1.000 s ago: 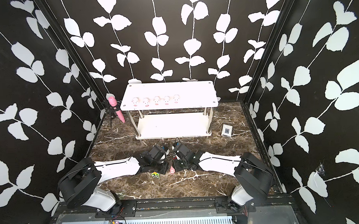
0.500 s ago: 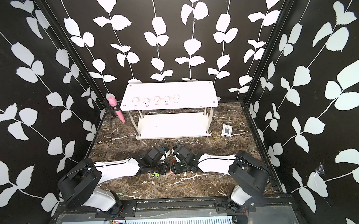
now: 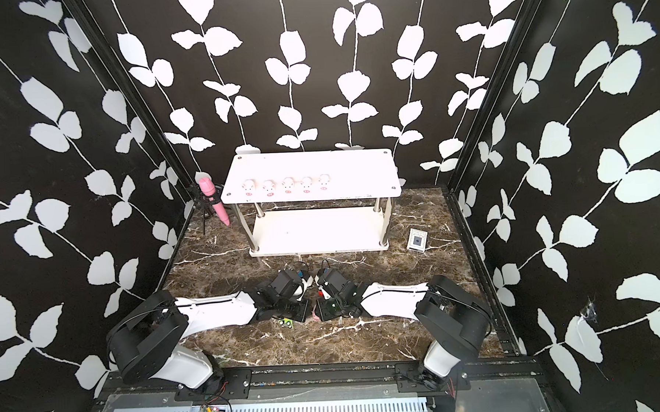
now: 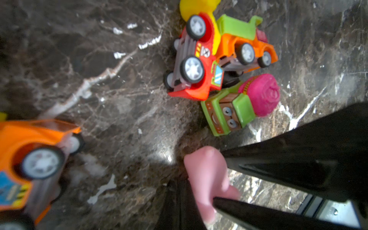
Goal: Organize plastic toys on shelves
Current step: Pick up the plastic toy at the center of the board.
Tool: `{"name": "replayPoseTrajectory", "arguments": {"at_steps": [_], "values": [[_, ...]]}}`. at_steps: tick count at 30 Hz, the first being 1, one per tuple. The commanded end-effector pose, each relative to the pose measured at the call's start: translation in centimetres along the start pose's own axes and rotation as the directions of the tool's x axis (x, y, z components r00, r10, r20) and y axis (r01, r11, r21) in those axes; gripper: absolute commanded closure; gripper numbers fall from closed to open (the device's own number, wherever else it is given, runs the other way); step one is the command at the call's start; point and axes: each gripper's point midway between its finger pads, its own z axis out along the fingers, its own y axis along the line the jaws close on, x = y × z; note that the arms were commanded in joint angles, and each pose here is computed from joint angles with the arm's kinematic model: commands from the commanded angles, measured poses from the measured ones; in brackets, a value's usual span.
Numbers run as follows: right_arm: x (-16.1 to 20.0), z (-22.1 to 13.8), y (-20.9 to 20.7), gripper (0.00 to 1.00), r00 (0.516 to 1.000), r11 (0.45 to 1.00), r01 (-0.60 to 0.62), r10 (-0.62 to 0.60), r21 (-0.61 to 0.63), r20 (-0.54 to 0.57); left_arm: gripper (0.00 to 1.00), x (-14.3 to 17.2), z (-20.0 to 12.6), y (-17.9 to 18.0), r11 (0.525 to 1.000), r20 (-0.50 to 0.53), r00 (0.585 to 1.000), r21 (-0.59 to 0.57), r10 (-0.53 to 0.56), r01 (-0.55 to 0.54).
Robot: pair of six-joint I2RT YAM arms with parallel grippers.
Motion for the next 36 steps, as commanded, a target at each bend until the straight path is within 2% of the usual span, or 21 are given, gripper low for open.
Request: {"name": "replayPoseTrajectory", "arguments": {"at_steps": [1,8,13,15,19,26,36], "values": [[1.0,1.0,0.1,0.71,0.999,1.0,0.007,-0.007,0.0,-0.041,0.94,0.8,0.4,-0.3,0.999,-0.017,1.0,0.037,-0.008,0.009],[1.2,1.8,-0.2,0.75,0.999,1.0,0.001,-0.001,0.006,-0.049,0.94,0.9,0.7,-0.8,0.997,-0.02,1.0,0.071,-0.014,0.015],[1.3,2.1,-0.3,0.92,0.999,1.0,-0.007,0.007,0.004,-0.048,0.94,0.8,0.5,-1.0,0.996,-0.006,1.0,0.086,-0.025,0.025],[1.1,1.8,-0.4,0.99,0.999,1.0,-0.003,0.003,0.01,-0.04,0.94,0.6,0.0,-0.7,0.998,0.009,1.0,0.064,-0.025,0.024],[0.7,0.2,-0.5,1.0,1.0,0.999,0.022,-0.021,0.044,-0.022,0.92,0.2,-1.9,0.4,1.0,0.043,0.999,-0.029,-0.007,0.009],[-1.2,-4.6,1.1,1.0,0.996,0.996,0.079,-0.081,0.036,0.041,0.83,-1.3,-6.6,3.1,0.971,0.13,0.991,-0.237,0.044,-0.012],[-5.7,-14.2,2.6,1.0,0.977,0.99,0.139,-0.133,-0.023,0.167,0.8,-2.4,-10.2,3.8,0.957,0.216,0.973,-0.29,0.082,-0.016]]}}
